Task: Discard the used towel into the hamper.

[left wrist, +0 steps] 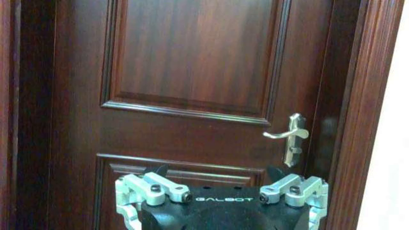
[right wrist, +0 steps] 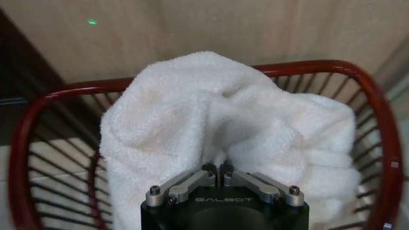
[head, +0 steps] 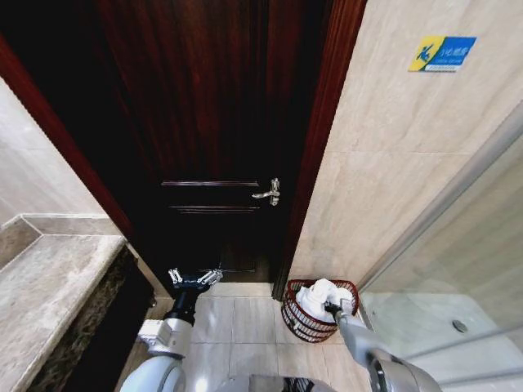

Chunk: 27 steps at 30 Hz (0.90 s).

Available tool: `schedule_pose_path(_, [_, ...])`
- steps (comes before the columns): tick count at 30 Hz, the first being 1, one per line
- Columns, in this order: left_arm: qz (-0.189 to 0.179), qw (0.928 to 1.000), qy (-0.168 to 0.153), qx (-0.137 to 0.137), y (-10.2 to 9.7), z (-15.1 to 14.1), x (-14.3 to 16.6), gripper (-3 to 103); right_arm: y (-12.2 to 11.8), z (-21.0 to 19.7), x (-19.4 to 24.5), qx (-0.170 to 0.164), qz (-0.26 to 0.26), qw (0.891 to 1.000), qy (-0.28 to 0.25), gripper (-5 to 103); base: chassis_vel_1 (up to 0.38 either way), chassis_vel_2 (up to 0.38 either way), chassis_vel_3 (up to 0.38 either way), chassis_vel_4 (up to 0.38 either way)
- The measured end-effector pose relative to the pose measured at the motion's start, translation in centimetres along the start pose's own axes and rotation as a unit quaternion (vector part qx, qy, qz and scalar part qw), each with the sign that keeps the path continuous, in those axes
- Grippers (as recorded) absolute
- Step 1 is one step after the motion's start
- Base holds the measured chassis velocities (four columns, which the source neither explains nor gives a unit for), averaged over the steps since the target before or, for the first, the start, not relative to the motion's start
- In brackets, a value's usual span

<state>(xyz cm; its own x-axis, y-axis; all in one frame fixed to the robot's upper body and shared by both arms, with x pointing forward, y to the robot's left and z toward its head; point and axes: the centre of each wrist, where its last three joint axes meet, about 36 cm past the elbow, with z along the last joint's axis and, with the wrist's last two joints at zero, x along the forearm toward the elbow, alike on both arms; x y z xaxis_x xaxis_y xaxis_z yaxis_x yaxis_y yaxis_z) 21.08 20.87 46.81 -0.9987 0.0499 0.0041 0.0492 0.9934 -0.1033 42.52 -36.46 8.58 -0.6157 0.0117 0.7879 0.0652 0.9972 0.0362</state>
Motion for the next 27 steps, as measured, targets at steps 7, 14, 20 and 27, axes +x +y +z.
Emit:
schedule_pose_path(7, [0.0,1.0,0.0,0.0,0.0,0.0,0.0,100,0.0,1.4,0.3,-0.012,-0.016,1.0,-0.009,2,0.0,0.0,0.0,0.0])
schedule_pose_path(14, [0.0,1.0,0.0,0.0,0.0,0.0,0.0,100,0.5,2.3,0.4,-0.013,-0.013,1.0,-0.006,-2,-0.087,0.096,0.089,-0.072])
schedule_pose_path(20, [0.0,1.0,0.0,0.0,0.0,0.0,0.0,100,0.6,2.8,0.4,-0.008,-0.011,1.0,0.021,13,-0.128,0.134,0.143,-0.148])
schedule_pose_path(27, [0.0,1.0,0.0,0.0,0.0,0.0,0.0,100,0.6,3.1,0.5,-0.013,-0.02,0.999,0.049,35,0.001,0.003,0.018,0.006])
